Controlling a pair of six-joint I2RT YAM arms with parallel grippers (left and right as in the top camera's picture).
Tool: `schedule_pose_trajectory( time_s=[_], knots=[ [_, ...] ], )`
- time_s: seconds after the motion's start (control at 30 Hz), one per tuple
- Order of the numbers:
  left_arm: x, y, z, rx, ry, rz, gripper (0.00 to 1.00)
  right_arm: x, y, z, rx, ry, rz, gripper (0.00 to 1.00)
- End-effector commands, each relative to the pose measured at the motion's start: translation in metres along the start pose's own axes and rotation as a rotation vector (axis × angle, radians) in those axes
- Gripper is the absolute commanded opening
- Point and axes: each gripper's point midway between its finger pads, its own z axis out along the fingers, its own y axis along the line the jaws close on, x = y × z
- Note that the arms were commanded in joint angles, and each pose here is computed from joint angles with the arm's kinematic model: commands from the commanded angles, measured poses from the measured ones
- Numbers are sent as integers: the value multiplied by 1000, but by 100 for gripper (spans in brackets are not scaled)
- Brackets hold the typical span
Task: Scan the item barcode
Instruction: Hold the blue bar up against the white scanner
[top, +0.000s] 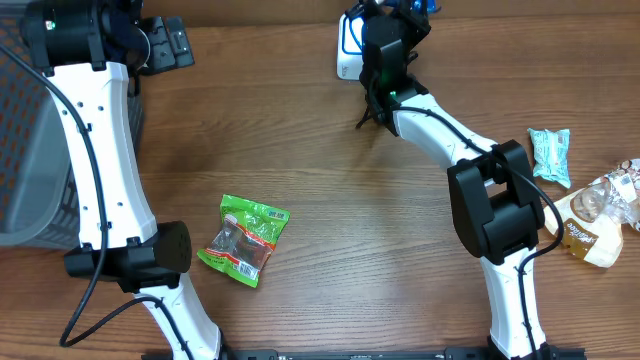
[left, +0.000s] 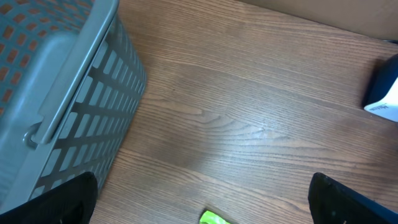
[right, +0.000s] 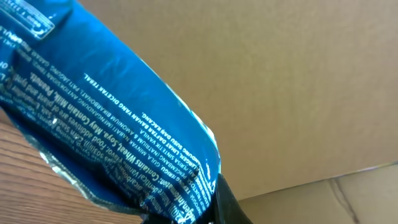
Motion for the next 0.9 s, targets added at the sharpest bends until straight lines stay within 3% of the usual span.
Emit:
schedule_pose_trajectory(
  time_s=[0.0,0.33,0.5,0.73,0.87],
  knots=[
    [-3,-2,-14,8,-34,15,100,-9,-3,-1,-17,-30,150,4],
    [-3,-2,-14,8,-34,15,100,-17,30,-4,-180,-72,414,4],
    [-3,-2,-14,8,-34,15,100,-23,42,-4,-224,-110,414,4],
    [-3,-2,-14,8,-34,15,100,-6,74,7,-211,-83,405,4],
    [-3,-2,-14,8,-34,14,100,7,68,19,-190,-53,437,4]
  ],
)
